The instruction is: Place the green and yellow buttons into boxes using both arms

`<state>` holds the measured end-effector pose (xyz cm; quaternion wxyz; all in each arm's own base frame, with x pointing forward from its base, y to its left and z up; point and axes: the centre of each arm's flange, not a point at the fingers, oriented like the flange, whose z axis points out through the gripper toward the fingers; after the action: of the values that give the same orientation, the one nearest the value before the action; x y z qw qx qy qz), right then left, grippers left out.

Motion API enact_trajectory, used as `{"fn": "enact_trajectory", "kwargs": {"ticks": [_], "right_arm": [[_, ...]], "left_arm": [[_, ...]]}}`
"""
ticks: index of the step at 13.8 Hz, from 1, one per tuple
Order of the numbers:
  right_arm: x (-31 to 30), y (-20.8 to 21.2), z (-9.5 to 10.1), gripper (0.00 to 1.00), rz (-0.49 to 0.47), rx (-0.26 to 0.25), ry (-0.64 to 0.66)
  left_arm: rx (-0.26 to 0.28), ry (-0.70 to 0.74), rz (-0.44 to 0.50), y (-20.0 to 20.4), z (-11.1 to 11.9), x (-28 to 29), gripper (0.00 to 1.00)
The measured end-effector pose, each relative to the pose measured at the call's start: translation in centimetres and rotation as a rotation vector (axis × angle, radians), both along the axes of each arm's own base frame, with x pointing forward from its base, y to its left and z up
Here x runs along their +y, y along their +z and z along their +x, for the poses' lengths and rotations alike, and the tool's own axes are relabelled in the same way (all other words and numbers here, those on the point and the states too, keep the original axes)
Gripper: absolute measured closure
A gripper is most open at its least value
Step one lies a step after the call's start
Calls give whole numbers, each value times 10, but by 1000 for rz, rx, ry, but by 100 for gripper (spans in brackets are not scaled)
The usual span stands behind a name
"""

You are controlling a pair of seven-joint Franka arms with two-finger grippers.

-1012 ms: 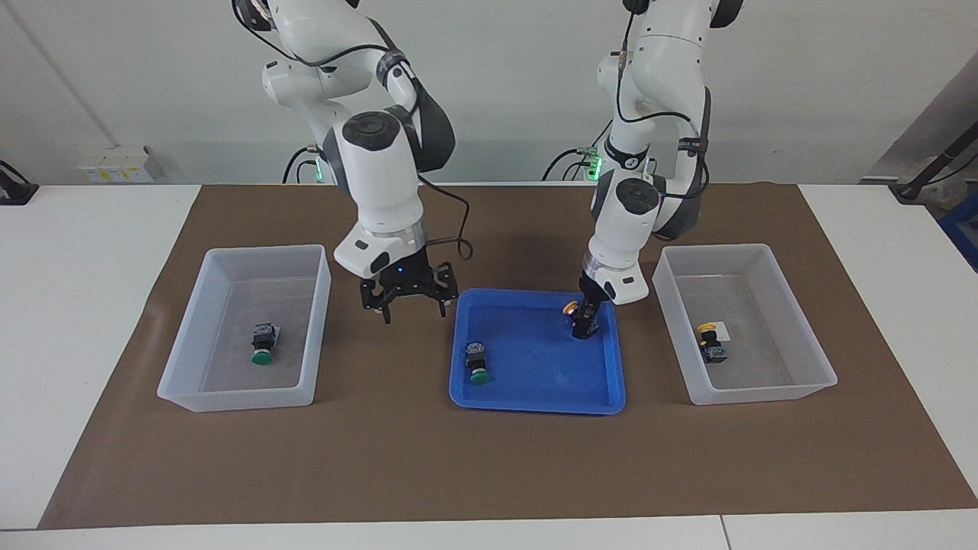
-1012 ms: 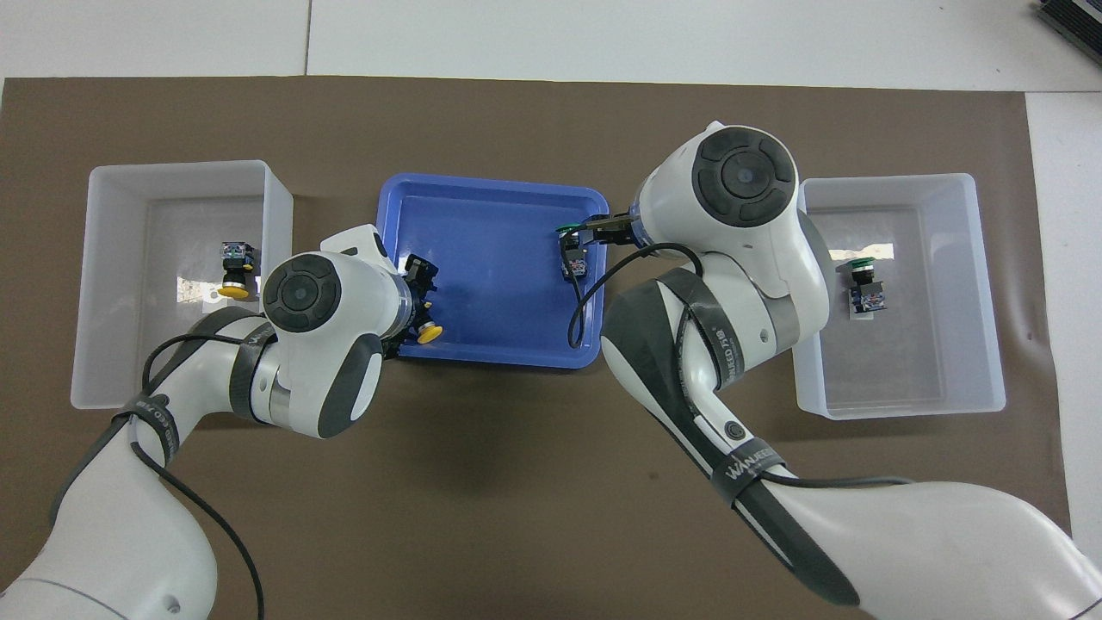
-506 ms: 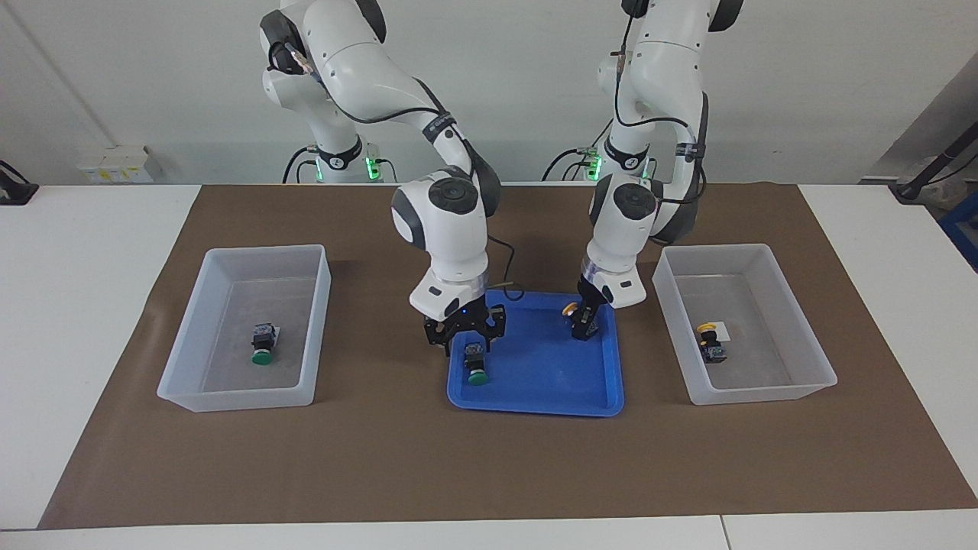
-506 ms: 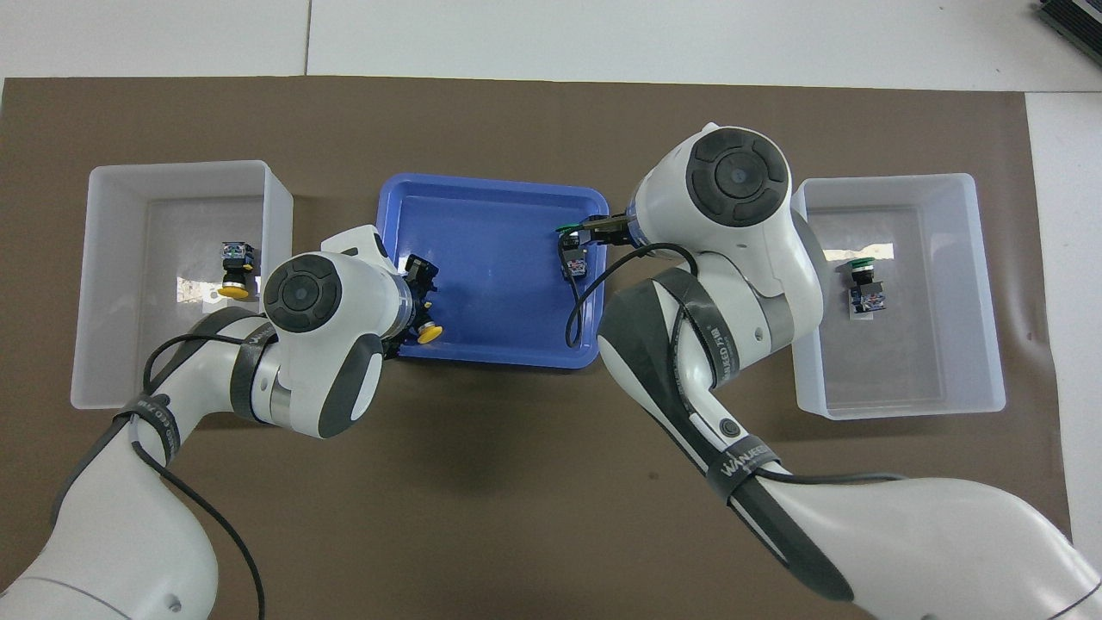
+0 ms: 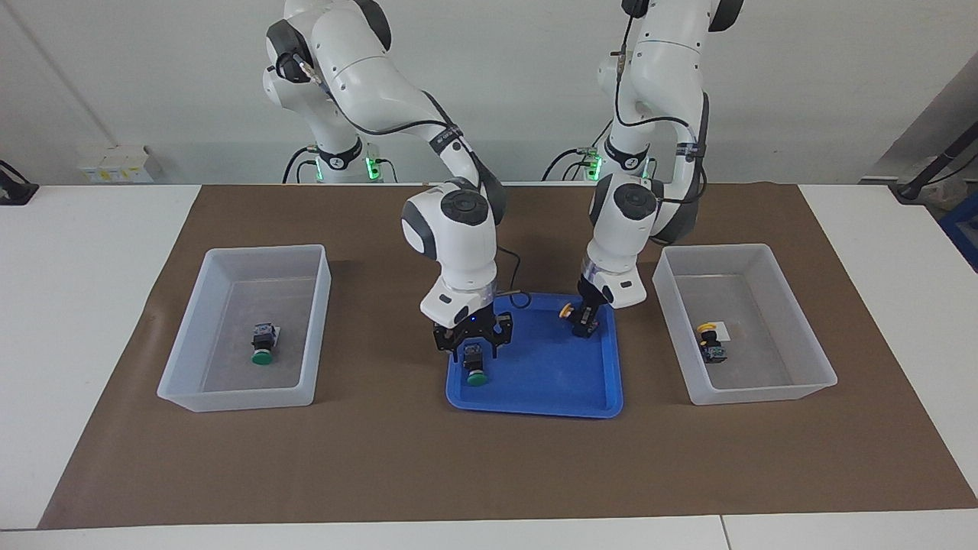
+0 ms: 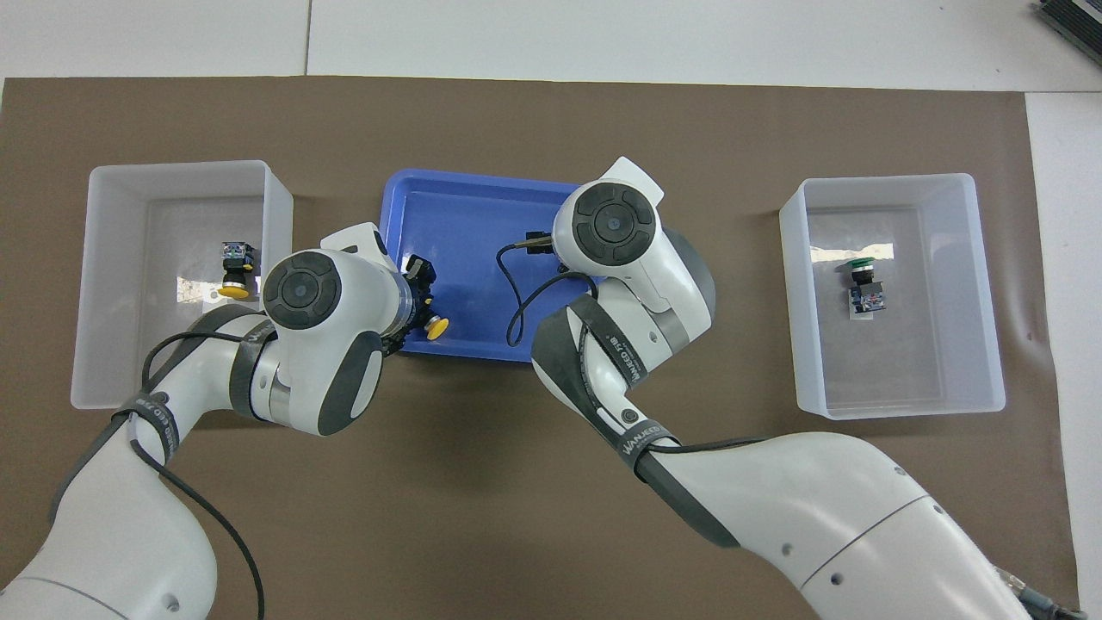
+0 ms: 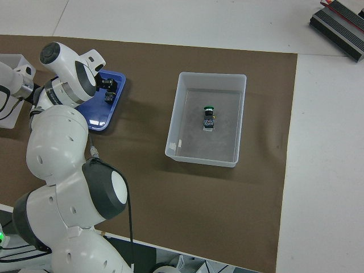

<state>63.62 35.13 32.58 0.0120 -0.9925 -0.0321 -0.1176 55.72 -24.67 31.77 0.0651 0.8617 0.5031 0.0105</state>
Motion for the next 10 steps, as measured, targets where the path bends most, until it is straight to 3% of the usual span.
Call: {"fn": "enact_trajectory", "kwargs": {"ticks": [4, 10], "right_arm": [[1, -10, -2, 26, 7, -2, -5], [4, -17, -9, 33, 5, 13, -21]], "left_arm": [[14, 55, -2, 49, 37, 30, 56], [40, 62, 4, 111, 67, 69, 56]]}}
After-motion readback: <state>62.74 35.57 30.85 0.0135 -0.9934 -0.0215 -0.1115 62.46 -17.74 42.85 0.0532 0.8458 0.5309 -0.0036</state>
